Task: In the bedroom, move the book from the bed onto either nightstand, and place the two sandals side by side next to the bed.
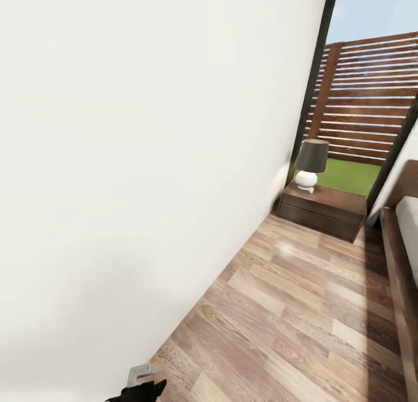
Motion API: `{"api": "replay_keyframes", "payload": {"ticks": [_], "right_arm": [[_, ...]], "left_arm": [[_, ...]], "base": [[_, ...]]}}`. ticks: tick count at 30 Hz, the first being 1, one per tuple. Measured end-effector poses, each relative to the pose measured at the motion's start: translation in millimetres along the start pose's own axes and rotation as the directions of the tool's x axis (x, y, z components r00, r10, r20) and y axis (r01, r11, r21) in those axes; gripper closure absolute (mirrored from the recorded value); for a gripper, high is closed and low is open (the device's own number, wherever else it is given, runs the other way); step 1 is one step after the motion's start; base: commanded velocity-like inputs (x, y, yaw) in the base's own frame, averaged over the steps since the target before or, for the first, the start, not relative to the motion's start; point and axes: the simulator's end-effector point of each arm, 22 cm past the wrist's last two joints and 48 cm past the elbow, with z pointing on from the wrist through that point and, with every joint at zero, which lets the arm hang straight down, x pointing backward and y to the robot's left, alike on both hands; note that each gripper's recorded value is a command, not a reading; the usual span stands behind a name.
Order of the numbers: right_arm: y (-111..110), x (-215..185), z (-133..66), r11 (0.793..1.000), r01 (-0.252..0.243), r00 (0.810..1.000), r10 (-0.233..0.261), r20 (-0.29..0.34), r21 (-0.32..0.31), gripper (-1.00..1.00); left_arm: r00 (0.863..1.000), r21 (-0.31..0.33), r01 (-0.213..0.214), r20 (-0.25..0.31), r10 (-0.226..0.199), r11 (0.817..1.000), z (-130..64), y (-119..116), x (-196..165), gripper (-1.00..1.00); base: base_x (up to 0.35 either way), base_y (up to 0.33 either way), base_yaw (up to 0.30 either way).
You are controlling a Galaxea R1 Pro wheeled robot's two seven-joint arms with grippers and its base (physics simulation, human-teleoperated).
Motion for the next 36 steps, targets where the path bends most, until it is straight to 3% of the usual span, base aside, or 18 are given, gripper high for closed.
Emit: {"api": "replay_keyframes", "payload": {"ticks": [28, 36], "right_arm": [[-1.6, 5.0, 1.8, 1.000, -0.003, 1.000, 0.003, -0.012, 0.003, -1.00], [-2.0, 6.4, 2.1, 1.000, -0.003, 1.000, 0.003, -0.015, 0.004, -1.00]], "left_arm": [[1.000, -0.003, 0.003, -0.012, -0.003, 1.000, 1.7, 1.8, 5.6, -1.00], [1.000, -0.004, 0.004, -0.015, -0.004, 1.000, 1.9, 2.2, 7.1, -1.00]], "base": [[0.000, 0.000, -0.285], [0.222, 0.000, -0.284]]}}
